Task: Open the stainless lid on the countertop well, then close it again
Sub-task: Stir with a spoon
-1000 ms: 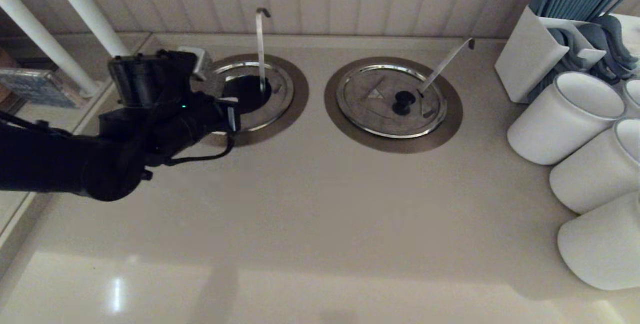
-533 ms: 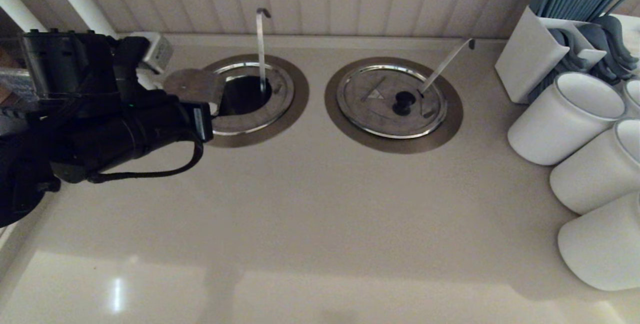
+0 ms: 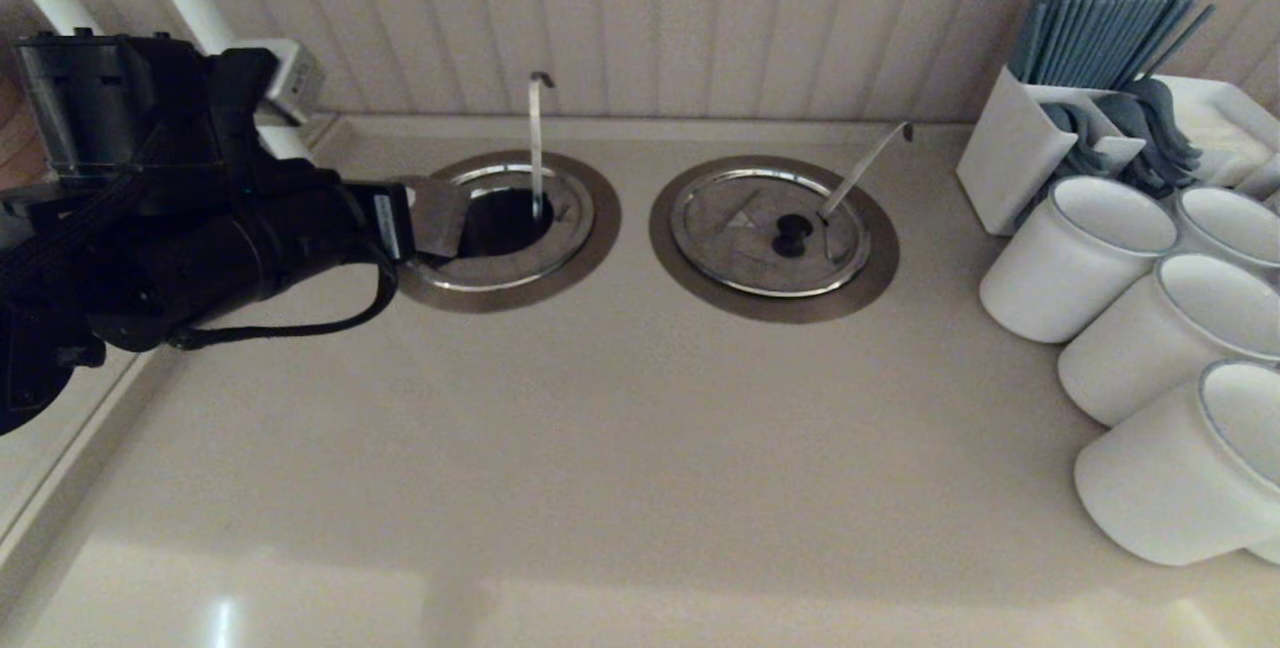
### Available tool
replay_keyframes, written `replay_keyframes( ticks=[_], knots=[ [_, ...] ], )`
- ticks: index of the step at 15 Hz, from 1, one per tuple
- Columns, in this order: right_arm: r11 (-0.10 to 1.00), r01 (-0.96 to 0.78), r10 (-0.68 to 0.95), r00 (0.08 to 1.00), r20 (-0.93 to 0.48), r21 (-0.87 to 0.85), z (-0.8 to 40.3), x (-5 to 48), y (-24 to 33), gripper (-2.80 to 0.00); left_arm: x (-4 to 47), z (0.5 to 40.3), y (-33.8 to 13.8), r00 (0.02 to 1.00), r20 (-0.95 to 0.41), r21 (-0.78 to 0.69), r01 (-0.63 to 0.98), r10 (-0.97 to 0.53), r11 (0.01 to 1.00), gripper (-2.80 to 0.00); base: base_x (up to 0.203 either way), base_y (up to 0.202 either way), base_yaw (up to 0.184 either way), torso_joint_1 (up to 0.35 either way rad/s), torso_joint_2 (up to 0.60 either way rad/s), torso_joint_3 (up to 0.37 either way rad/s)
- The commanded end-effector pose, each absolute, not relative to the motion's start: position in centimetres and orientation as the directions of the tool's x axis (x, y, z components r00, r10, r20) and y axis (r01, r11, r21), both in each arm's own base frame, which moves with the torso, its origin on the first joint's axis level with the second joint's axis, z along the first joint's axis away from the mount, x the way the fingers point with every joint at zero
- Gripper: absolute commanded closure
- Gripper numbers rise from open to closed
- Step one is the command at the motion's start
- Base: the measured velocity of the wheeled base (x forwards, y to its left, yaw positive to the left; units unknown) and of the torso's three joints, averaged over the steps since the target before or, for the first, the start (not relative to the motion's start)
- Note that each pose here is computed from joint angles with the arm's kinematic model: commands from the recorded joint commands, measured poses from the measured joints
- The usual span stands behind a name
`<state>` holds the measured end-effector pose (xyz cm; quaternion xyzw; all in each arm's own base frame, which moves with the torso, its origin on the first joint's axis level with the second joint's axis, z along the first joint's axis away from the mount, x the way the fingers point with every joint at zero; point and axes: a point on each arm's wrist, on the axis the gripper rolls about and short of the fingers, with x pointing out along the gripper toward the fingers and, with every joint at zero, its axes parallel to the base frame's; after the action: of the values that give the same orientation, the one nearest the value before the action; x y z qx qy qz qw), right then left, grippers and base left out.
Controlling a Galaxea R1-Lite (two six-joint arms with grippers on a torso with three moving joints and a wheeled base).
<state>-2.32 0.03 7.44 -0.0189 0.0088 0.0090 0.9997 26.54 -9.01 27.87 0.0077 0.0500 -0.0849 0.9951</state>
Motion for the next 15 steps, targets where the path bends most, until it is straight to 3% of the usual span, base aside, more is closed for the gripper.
replay_keyframes(
  ticks=[1, 7, 15],
  knots=[
    [0.999, -0.019, 0.018, 1.0, -0.018, -0.038, 7.4, -2.3, 0.0, 0.0, 27.1, 27.3, -9.2, 0.979, -0.117, 0.01, 0.168, -0.166, 0.986, 0.0, 0.0, 0.0, 0.0, 0.006, 0.0, 0.193],
    [0.999, -0.019, 0.018, 1.0, -0.018, -0.038, 7.4, -2.3, 0.0, 0.0, 27.1, 27.3, -9.3, 0.979, -0.106, 0.007, 0.178, -0.176, 0.984, 0.0, 0.0, 0.0, 0.0, -0.003, 0.0, 0.184],
    [0.999, -0.019, 0.018, 1.0, -0.018, -0.038, 7.4, -2.3, 0.0, 0.0, 29.0, 26.4, -9.8, 0.977, -0.134, 0.015, 0.171, -0.168, 0.985, 0.0, 0.01, 0.0, 0.0, 0.001, 0.0, 0.011]
  ],
)
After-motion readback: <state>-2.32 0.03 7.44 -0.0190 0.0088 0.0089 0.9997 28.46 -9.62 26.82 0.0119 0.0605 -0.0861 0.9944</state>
